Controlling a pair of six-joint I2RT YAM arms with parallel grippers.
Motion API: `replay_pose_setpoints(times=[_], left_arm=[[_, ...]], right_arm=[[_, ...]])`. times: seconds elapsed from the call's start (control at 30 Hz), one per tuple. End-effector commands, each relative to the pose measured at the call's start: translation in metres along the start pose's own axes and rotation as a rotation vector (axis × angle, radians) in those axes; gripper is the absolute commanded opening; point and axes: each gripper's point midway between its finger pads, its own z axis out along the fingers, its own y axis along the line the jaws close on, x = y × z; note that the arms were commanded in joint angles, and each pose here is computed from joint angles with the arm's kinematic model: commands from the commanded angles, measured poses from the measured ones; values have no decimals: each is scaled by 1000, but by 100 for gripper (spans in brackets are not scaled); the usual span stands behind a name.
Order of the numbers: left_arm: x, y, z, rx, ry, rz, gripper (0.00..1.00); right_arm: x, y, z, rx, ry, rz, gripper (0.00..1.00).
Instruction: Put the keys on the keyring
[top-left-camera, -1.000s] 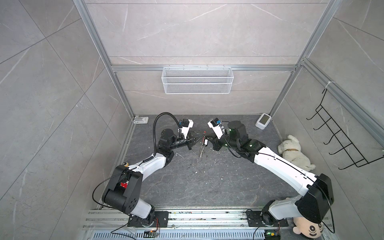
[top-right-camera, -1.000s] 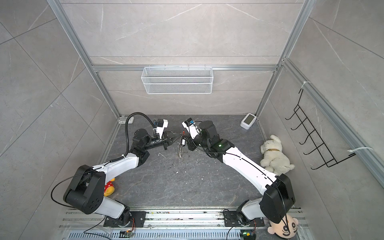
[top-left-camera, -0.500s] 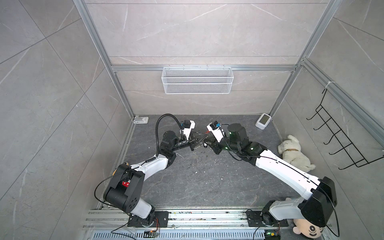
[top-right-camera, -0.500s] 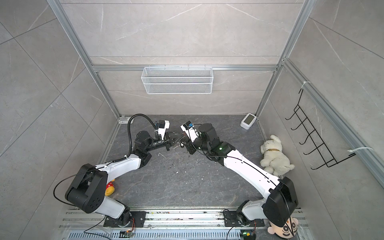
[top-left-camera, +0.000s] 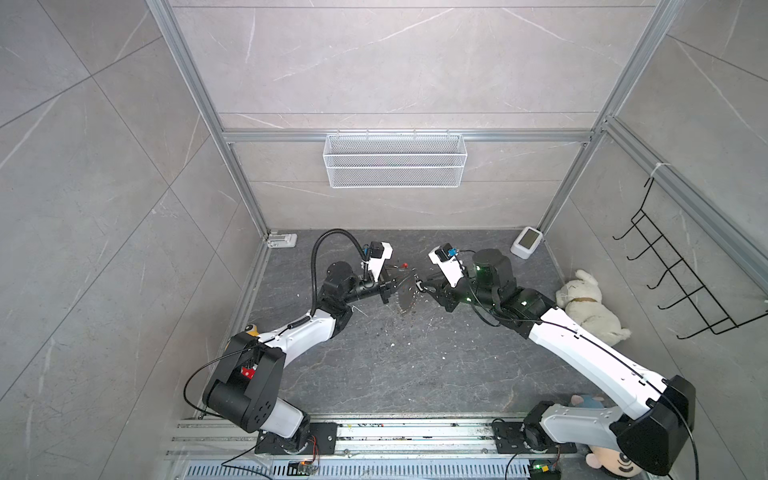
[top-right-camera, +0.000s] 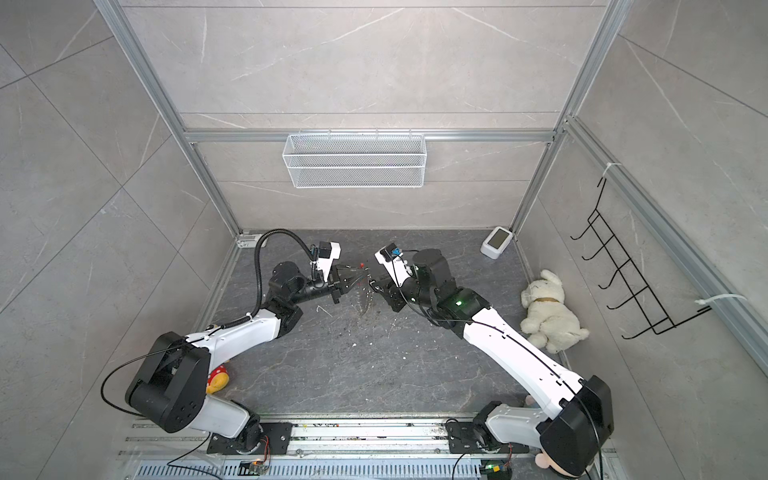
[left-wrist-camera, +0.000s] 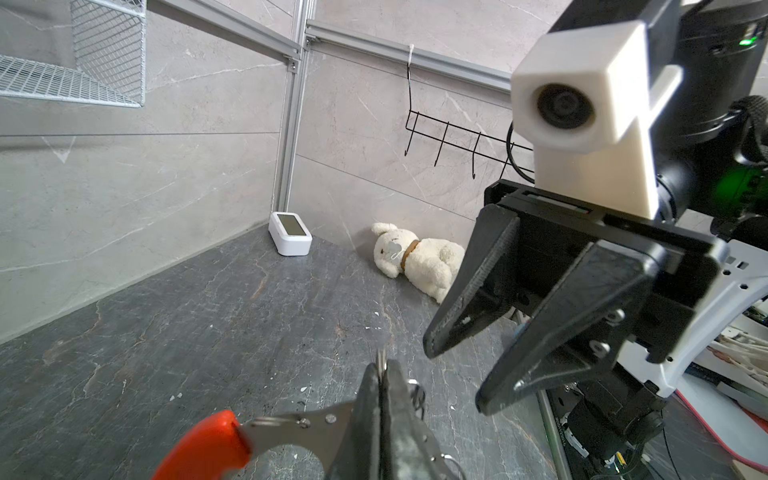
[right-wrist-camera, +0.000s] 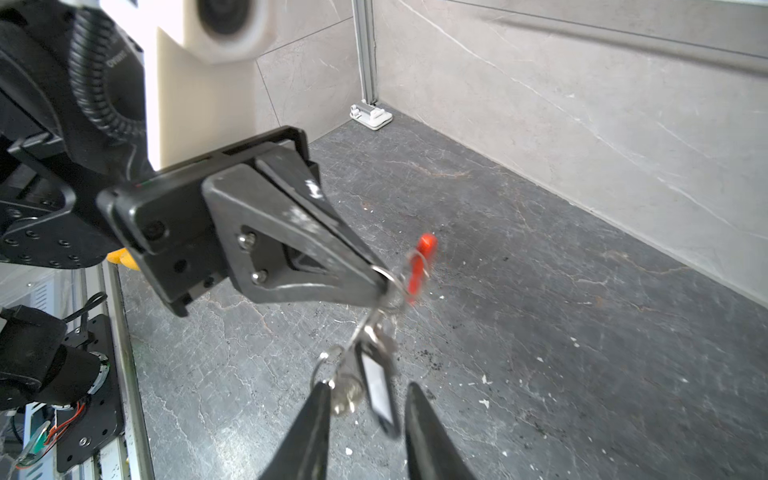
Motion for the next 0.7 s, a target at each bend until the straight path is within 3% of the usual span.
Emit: replay_pose_setpoints(times=[0.0, 0.2, 0.4, 0.67], left_arm=[[-41, -15, -2, 32, -85, 118, 0], [-41, -17, -1, 51, -83, 113, 0], [-46, -19, 1, 71, -87, 108, 0], [-47, -17, 4, 78, -95, 99, 0]], right_arm=[[-12, 3, -10, -78, -58, 68, 32], [-21, -2, 2, -155, -81, 140, 32], [-24, -5, 25, -200, -65, 173, 20], [-26, 4, 34, -267, -74, 206, 18]])
